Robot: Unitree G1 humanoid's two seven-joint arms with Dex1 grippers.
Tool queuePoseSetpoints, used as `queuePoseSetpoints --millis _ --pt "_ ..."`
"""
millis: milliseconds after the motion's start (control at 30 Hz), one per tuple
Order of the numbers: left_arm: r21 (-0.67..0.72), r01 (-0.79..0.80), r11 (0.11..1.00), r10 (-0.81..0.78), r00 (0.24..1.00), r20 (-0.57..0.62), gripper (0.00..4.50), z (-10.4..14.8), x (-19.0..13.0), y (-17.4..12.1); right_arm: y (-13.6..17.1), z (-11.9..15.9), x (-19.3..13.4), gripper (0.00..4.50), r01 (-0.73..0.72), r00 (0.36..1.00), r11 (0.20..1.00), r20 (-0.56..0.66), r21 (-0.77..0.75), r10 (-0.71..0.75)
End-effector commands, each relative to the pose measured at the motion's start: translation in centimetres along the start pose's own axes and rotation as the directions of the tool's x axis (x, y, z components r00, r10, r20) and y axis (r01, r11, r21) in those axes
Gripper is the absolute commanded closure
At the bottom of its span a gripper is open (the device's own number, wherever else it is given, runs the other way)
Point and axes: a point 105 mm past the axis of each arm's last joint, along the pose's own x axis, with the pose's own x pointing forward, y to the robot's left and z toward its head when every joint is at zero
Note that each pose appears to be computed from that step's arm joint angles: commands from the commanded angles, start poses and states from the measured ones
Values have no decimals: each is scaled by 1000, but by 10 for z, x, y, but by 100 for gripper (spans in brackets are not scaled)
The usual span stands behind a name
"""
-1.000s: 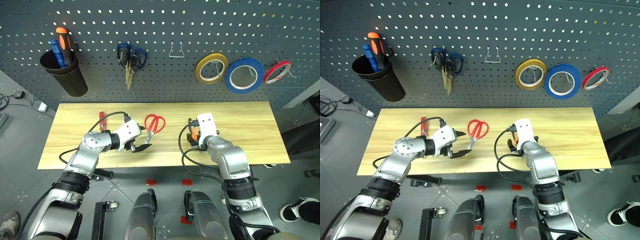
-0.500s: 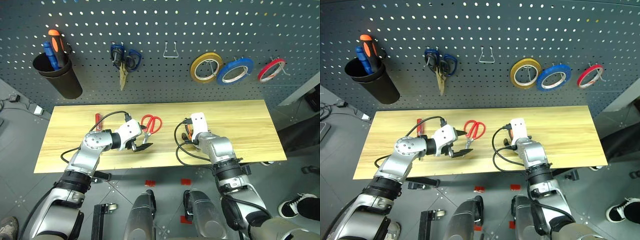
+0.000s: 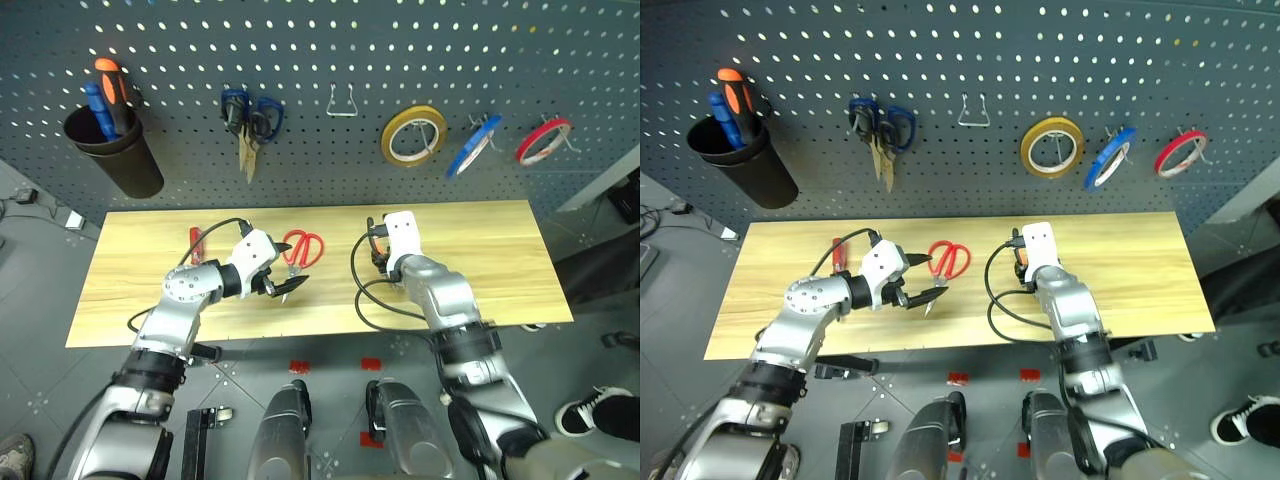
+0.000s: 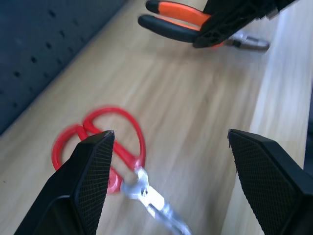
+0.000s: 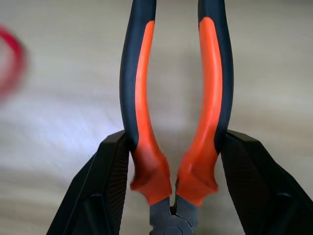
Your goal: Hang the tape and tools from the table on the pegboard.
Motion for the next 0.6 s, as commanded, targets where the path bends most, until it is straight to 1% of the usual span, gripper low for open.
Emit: queuePoseSetpoints --millis 33,167,200,267,333,500,600 --pt "-54 -79 995 86 988 126 59 24 -10 0 30 43 -31 199 -64 977 998 202 -13 65" --pt "-93 -190 977 206 957 206 59 36 -20 0 41 84 -58 199 -81 916 997 394 -5 76" --pt "-104 -223 969 241 944 226 59 41 -23 2 44 100 -65 199 -96 884 995 459 -15 92" --pt "-140 -285 948 313 912 265 59 51 -26 7 51 136 -80 199 -103 796 992 592 -68 124" --pt "-165 -322 932 358 886 294 59 62 -26 12 57 169 -93 199 -89 699 989 700 -119 147" --pt "-170 -380 909 415 862 292 59 79 -20 21 66 223 -108 199 -34 517 981 837 -189 179" --pt "-159 -389 908 419 860 290 59 88 -13 25 65 239 -103 199 -12 463 981 868 -196 179"
